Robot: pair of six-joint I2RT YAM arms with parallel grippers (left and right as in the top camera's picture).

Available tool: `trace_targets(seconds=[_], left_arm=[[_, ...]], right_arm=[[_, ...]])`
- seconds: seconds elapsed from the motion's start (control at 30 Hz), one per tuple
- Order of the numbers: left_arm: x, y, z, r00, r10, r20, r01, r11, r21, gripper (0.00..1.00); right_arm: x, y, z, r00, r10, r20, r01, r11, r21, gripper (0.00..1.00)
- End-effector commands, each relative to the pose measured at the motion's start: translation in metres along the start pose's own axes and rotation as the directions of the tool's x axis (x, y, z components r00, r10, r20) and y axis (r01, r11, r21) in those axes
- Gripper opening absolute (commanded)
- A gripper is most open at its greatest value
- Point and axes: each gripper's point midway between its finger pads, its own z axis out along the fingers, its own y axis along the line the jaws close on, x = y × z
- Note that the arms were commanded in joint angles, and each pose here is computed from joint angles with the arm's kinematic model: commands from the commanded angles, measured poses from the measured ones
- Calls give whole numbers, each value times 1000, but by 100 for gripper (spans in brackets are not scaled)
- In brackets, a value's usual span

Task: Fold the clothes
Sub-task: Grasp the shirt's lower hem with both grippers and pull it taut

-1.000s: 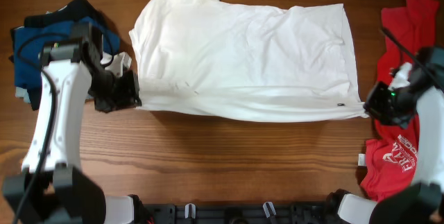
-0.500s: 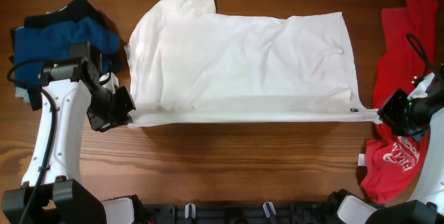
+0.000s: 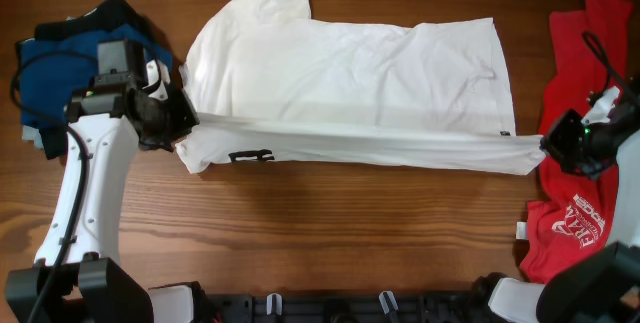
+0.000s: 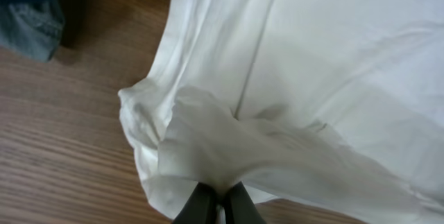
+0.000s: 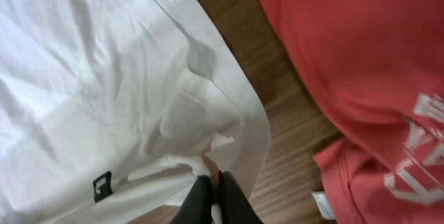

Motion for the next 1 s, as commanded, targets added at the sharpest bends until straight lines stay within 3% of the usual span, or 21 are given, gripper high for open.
trace_targets(seconds=[0.0, 0.3, 0.53, 0.97], left_arm=[[0, -6, 19, 1000, 17, -23, -17, 1000, -18, 4], [-16, 1, 55, 1000, 31, -5, -31, 996, -89, 4], [-27, -4, 69, 999, 37, 17, -36, 997, -68, 4], [-38, -12, 80, 997, 52, 56, -49, 998, -47, 4]], right_arm=[[-2, 5, 20, 999, -24, -34, 23, 1000, -8, 4], [-29, 18, 39, 999, -26, 41, 27, 999, -18, 4], [-36, 27, 49, 997, -56, 56, 57, 998, -26, 4], [-27, 30, 80, 998, -62, -14, 62, 998, 24, 4]])
